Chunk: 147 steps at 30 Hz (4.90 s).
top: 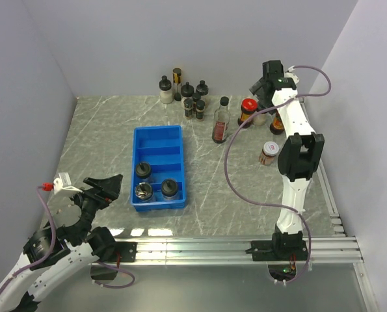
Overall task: Organize the condiment bottles
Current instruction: Pick up the bottle from the center of the board.
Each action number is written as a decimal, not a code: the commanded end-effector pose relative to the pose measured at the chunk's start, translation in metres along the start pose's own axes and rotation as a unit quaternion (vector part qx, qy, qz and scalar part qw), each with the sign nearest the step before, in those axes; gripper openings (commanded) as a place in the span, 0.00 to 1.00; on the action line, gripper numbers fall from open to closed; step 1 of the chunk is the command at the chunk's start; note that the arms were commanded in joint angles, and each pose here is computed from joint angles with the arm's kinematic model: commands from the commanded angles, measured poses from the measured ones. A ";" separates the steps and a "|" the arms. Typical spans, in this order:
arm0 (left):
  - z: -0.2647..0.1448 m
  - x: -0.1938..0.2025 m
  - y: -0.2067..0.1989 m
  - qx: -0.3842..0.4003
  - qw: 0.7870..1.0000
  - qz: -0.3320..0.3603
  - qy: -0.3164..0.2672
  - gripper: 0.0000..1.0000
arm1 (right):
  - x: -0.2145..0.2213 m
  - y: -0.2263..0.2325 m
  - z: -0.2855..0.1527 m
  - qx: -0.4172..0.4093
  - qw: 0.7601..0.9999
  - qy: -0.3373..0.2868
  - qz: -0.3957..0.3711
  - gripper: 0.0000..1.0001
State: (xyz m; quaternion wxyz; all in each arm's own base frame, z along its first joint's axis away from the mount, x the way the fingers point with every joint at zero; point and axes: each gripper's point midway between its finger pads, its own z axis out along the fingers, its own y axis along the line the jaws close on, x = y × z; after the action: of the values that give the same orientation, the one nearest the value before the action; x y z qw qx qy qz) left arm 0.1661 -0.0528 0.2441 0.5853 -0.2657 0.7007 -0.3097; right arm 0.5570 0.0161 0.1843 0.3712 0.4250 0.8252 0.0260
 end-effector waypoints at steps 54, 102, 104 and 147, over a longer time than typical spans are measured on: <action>0.001 -0.008 0.000 -0.001 1.000 -0.016 -0.022 0.94 | 0.016 -0.030 0.089 0.047 0.995 0.009 0.088 0.77; 0.000 -0.006 -0.003 0.008 1.000 -0.021 -0.016 0.93 | 0.053 -0.039 0.001 -0.067 0.996 0.047 0.025 0.48; -0.001 -0.006 -0.003 0.009 1.000 -0.023 -0.015 0.93 | 0.058 -0.026 -0.002 -0.094 0.994 0.062 -0.014 0.42; -0.004 -0.012 -0.004 0.011 0.999 -0.028 -0.021 0.92 | 0.187 -0.021 -0.248 -0.340 0.885 0.056 -0.312 0.00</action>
State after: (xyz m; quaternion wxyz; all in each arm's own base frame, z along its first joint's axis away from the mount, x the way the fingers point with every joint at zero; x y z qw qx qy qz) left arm 0.1668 -0.0498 0.2445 0.5873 -0.2807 0.6906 -0.3153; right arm 0.3155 0.1796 0.1907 0.3732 0.0340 0.9114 0.1702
